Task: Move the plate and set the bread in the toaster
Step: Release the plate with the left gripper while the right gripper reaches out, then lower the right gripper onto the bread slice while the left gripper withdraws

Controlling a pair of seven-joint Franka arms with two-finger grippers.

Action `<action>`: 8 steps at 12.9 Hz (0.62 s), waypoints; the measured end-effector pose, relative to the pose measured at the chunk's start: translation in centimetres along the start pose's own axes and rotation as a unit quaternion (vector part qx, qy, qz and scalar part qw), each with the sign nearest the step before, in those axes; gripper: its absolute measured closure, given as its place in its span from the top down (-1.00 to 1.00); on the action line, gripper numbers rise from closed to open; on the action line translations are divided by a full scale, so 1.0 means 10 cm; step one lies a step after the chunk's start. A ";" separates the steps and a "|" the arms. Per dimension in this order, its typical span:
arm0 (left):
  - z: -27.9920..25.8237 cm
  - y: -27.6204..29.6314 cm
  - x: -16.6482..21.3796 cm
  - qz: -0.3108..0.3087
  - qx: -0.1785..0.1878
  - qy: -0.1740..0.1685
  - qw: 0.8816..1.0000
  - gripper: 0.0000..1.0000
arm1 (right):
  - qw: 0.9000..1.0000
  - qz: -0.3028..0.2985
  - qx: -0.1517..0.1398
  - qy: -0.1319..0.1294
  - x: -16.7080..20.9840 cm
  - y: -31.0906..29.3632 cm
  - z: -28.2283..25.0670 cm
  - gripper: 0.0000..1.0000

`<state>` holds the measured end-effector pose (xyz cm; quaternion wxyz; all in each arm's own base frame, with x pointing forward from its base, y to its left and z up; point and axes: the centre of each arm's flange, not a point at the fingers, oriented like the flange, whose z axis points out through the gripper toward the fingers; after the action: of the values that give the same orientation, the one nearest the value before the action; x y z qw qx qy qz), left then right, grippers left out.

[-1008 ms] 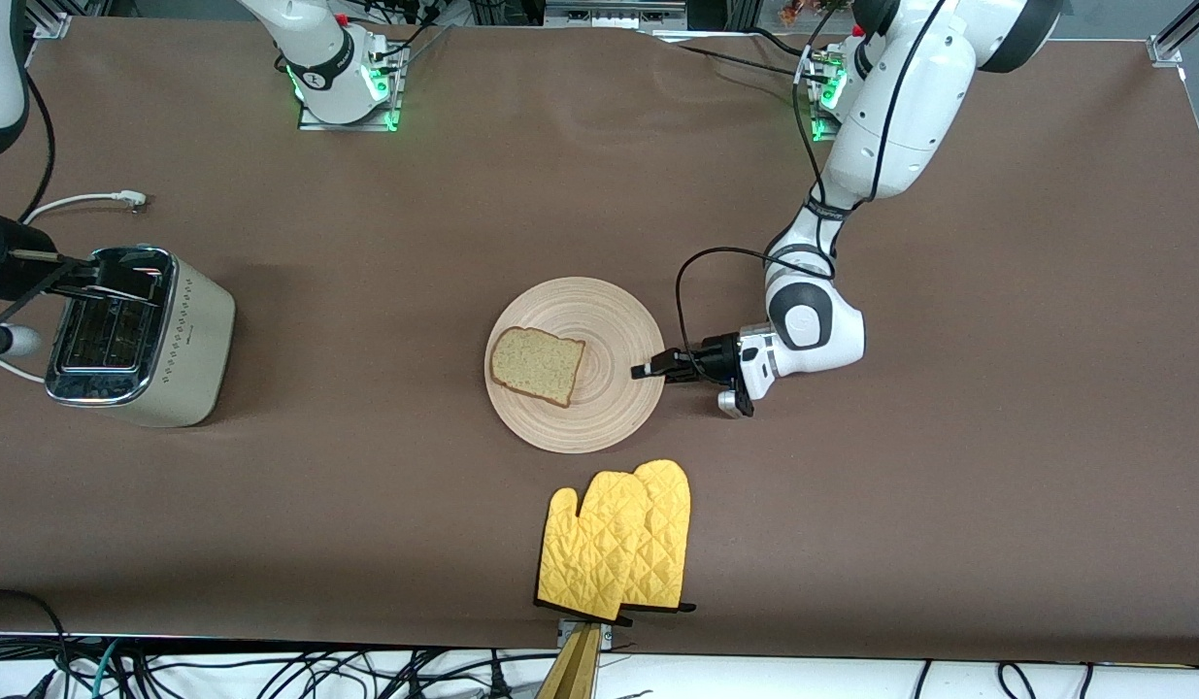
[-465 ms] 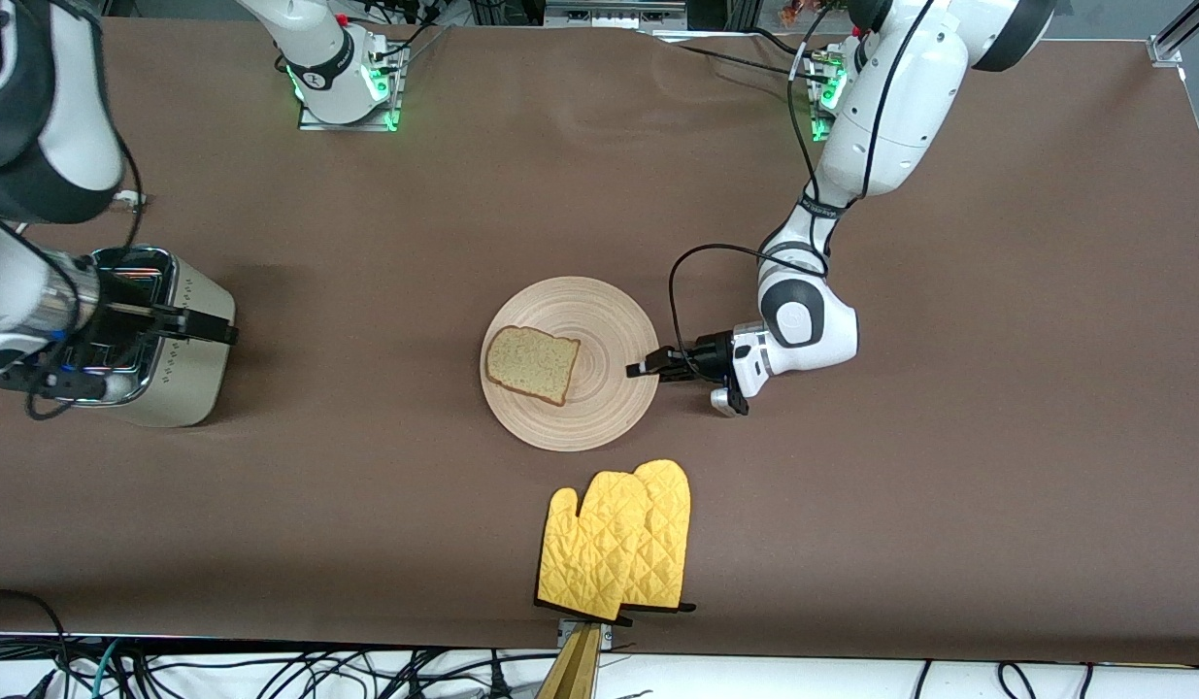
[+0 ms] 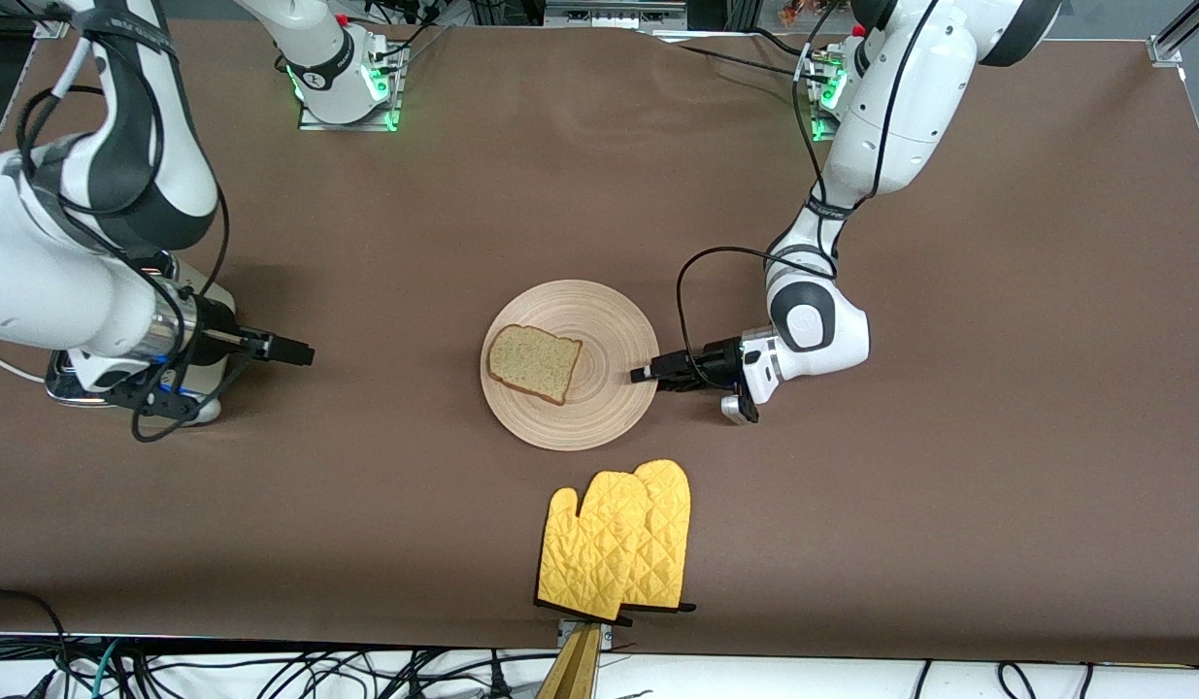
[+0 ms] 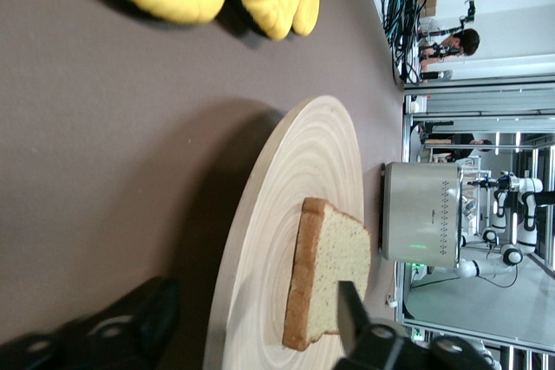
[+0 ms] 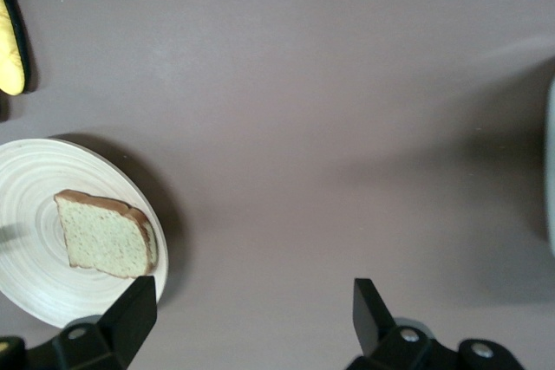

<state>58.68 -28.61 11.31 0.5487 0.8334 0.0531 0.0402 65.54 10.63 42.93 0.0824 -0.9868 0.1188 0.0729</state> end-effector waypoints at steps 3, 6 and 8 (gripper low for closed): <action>-0.57 0.03 0.27 -0.004 0.005 0.037 0.999 1.00 | 0.999 0.031 -0.001 0.009 -0.09 -0.52 0.33 1.00; -1.46 0.15 0.53 0.004 0.048 0.036 0.998 1.00 | 0.999 0.050 -0.002 0.018 -0.23 -1.02 0.71 1.00; -2.02 0.42 0.67 0.004 0.105 0.013 0.994 1.00 | 0.998 0.056 -0.005 0.021 -0.30 -1.27 1.04 1.00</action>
<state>63.00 -10.96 23.17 0.4574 0.8859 0.0607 0.0480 64.46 25.32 35.13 0.0706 -0.9803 0.1750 0.0575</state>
